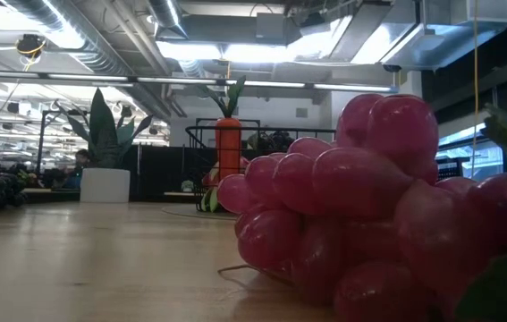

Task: Build produce basket
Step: Put the left purple grapes into the black wire basket

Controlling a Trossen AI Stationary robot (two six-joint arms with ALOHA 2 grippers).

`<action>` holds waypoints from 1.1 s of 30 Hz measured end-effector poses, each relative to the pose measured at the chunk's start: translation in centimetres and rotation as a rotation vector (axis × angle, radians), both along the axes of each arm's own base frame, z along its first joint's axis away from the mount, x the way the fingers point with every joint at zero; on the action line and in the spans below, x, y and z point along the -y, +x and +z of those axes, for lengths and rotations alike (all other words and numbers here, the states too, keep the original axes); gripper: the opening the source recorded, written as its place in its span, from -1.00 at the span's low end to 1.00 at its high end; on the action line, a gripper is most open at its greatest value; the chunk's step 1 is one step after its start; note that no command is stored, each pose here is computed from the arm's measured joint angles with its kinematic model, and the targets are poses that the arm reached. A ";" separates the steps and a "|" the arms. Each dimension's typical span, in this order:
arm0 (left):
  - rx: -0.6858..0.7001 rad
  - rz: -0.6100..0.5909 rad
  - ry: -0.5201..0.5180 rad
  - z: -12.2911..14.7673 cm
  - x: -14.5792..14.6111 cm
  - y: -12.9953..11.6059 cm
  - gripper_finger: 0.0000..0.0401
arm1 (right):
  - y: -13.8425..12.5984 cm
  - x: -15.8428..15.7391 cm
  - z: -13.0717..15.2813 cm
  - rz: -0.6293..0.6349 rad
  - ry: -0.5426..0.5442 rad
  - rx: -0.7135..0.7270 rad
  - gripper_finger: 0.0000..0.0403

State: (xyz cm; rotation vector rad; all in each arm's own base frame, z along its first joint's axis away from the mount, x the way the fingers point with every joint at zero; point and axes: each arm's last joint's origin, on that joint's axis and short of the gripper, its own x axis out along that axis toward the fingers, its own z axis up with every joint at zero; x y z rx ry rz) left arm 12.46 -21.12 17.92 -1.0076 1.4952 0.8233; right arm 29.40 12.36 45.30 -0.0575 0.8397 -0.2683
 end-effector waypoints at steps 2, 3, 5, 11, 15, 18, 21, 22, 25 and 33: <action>0.002 -0.002 -0.003 0.0 0.0 0.0 -0.67 | 0.0 0.0 0.0 0.000 0.000 0.000 -0.44; -0.001 -0.002 -0.004 0.0 0.0 0.0 -0.68 | 0.0 0.0 0.0 0.000 0.000 0.000 -0.44; -0.009 -0.003 -0.009 0.0 0.0 0.0 -0.72 | 0.0 0.0 0.0 0.000 0.000 0.000 -0.44; -0.004 -0.010 -0.010 0.0 0.1 0.0 -0.97 | 0.0 0.0 0.0 0.000 0.000 -0.001 -0.44; -0.002 -0.011 -0.010 0.0 0.1 0.0 -0.99 | 0.0 0.0 0.0 0.000 0.000 -0.001 -0.44; 0.026 -0.024 -0.009 0.0 0.1 0.1 -0.99 | 0.0 0.0 0.0 0.003 -0.005 -0.005 -0.44; 0.077 -0.026 -0.004 0.3 0.3 0.4 -1.00 | -0.1 0.1 -0.1 0.003 -0.010 -0.017 -0.44; 0.101 -0.034 -0.002 0.6 0.5 0.6 -1.00 | -0.2 0.1 -0.1 0.003 -0.013 -0.022 -0.44; 0.184 -0.045 0.009 1.7 0.9 1.2 -1.00 | -0.3 0.1 -0.2 0.003 -0.019 -0.039 -0.44; 0.325 -0.108 0.112 6.2 0.6 3.6 -1.00 | -0.6 -0.3 -0.3 0.022 -0.028 -0.051 -0.44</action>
